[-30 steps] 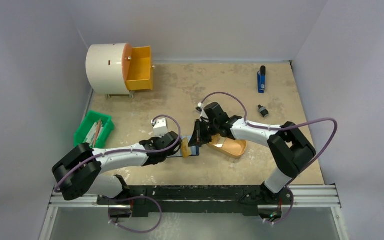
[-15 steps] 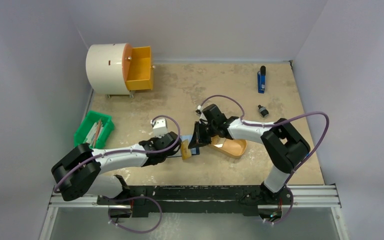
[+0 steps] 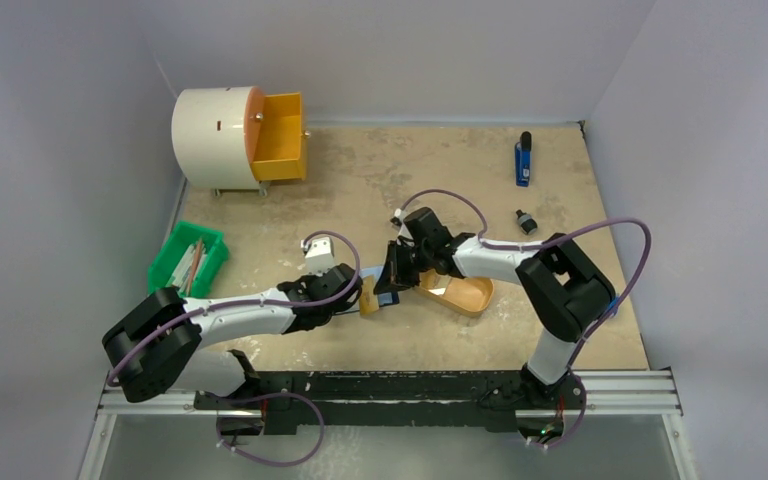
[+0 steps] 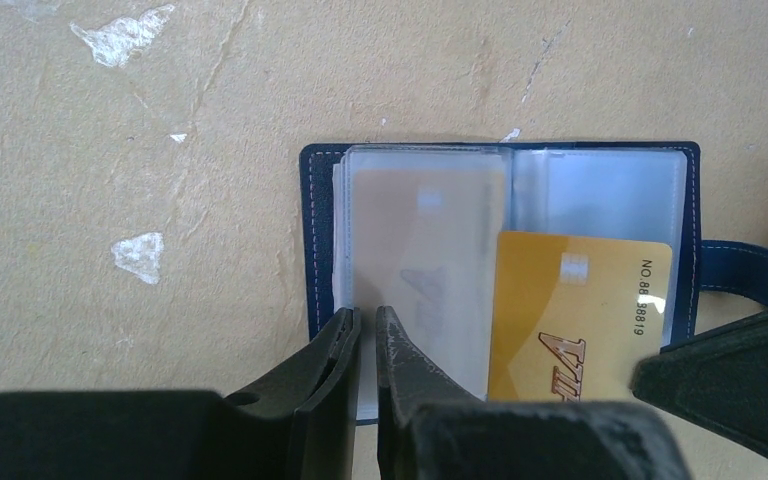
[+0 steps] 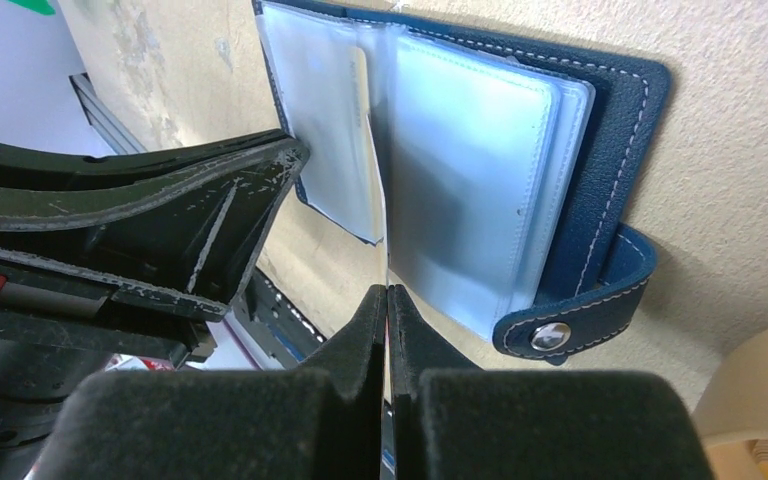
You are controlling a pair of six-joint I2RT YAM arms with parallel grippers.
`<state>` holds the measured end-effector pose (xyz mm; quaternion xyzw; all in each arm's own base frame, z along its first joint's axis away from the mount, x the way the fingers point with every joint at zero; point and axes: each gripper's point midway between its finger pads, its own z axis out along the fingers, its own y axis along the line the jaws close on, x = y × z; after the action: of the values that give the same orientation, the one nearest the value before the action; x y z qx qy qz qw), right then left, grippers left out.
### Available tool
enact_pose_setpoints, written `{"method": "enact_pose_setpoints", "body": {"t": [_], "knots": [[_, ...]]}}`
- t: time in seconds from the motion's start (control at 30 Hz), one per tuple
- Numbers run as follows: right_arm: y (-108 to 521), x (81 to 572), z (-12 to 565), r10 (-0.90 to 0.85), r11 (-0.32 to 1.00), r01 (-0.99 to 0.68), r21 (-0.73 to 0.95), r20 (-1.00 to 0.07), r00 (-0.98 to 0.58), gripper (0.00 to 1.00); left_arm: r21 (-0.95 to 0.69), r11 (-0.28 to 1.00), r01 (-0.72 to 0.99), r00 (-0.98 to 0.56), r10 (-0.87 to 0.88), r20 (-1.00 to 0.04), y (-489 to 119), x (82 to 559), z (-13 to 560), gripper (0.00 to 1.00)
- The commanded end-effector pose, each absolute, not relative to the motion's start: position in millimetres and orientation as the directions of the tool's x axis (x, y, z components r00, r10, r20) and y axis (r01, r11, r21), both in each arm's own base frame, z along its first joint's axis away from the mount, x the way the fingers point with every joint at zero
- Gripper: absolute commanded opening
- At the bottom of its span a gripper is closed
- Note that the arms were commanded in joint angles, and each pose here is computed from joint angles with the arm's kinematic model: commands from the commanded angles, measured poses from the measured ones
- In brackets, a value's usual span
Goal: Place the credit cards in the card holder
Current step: Insert the credit card into the card holder.
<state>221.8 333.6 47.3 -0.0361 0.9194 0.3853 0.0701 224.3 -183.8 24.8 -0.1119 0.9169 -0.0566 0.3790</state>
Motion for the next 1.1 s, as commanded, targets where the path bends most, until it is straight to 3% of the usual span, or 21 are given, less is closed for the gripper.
{"method": "enact_pose_setpoints", "body": {"t": [0.0, 1.07], "knots": [[348, 235, 64, -0.009, 0.655, -0.154, 0.740, -0.196, -0.981, 0.00, -0.203, 0.963, -0.179, -0.682, -0.271, -0.680, -181, 223, 24, 0.10], [353, 257, 53, 0.027, 0.648, -0.156, 0.746, -0.227, -0.974, 0.00, -0.207, 0.962, -0.175, -0.688, -0.270, -0.673, -184, 223, 23, 0.10]]}}
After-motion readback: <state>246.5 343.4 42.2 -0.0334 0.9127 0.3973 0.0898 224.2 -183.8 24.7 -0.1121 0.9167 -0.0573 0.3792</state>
